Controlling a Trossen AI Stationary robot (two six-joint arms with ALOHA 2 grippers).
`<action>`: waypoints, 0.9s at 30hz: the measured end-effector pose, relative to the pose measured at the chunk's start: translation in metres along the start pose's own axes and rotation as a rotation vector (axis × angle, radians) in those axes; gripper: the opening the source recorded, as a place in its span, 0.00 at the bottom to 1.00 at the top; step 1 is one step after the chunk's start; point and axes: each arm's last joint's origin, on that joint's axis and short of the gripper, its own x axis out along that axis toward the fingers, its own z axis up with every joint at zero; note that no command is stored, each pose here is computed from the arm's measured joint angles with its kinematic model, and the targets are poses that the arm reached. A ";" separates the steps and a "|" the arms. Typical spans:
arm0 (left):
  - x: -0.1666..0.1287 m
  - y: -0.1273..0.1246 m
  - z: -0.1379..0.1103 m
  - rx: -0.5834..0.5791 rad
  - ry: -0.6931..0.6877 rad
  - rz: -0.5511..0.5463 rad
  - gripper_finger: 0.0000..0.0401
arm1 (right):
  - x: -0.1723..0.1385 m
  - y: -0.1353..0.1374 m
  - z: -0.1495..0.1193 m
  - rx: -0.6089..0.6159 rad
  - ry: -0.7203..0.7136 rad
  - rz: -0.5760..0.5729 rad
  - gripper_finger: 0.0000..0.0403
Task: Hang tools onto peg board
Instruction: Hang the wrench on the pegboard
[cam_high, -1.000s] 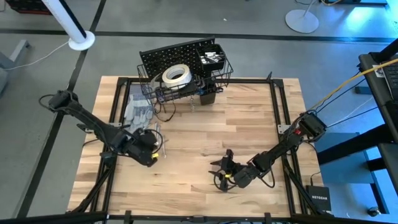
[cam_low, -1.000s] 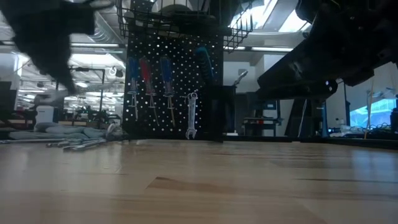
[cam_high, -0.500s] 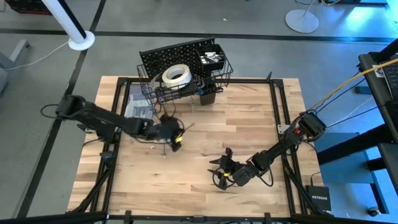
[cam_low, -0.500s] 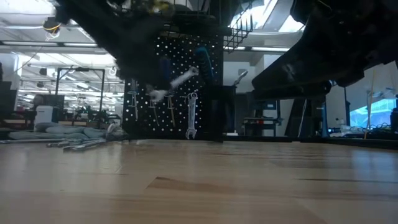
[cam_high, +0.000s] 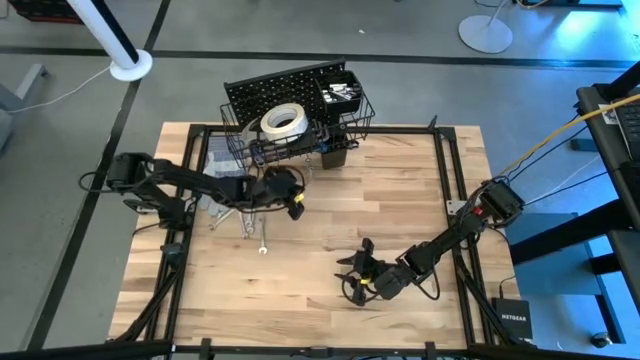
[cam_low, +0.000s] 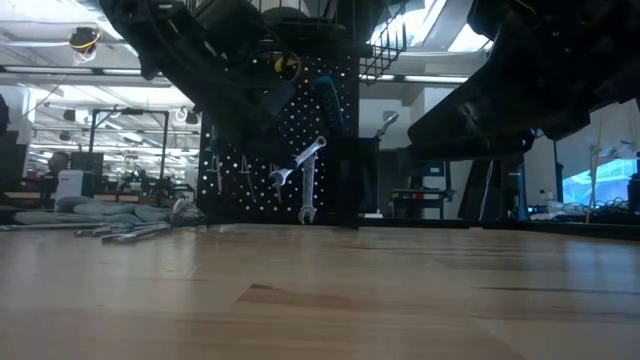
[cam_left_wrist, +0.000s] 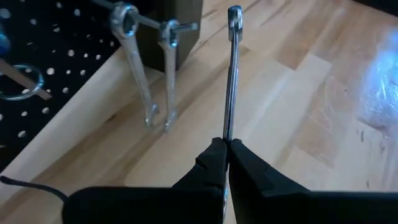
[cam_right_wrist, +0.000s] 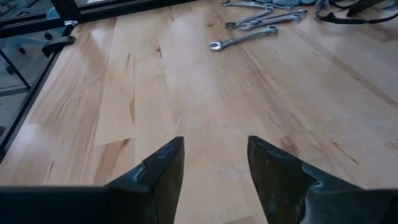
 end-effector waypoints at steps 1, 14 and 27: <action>0.000 0.001 0.001 -0.002 -0.001 0.003 0.00 | 0.000 0.000 0.000 0.000 0.000 0.000 0.45; 0.006 0.018 0.002 -0.102 0.007 0.117 0.00 | 0.000 0.000 0.000 -0.001 0.000 0.000 0.45; 0.033 0.026 -0.007 -0.122 -0.025 0.195 0.00 | 0.000 0.000 0.000 0.002 0.001 0.002 0.45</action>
